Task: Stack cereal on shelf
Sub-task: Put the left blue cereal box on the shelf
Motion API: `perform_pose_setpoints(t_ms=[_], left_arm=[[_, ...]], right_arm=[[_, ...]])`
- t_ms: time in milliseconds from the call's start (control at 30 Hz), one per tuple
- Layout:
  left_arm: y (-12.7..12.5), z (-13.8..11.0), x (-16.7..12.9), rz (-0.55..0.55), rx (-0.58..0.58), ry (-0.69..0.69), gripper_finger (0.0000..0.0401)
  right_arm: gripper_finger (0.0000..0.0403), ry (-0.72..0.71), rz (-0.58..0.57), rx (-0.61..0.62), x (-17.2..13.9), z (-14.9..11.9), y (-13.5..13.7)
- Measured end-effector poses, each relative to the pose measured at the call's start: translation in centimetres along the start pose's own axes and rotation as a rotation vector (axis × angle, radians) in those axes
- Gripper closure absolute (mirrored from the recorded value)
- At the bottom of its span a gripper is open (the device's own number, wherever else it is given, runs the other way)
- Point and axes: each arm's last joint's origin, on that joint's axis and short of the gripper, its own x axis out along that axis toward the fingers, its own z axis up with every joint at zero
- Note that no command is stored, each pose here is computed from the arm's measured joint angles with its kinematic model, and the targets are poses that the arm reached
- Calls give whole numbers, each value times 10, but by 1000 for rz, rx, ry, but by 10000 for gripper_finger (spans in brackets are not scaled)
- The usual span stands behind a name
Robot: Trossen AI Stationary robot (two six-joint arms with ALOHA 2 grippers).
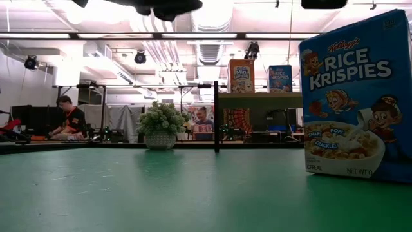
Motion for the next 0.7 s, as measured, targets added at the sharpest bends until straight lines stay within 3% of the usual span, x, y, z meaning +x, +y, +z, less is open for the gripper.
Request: perform_pose_setpoints(t_ms=[133,333,500,700], left_arm=[[-8,6,0,-66,-3,-55,211],[-19,13,0,-101,-99,-92,211],[-32,18,7,-131,-138,-154,211],[-50,17,22,-169,-137,-190,211]], right_arm=[[394,2,-46,-119,15,-14,16],[394,-109,-146,-252,19,-47,37],[394,-221,-185,-287,20,-71,47],[392,-311,-251,-242,33,-86,54]])
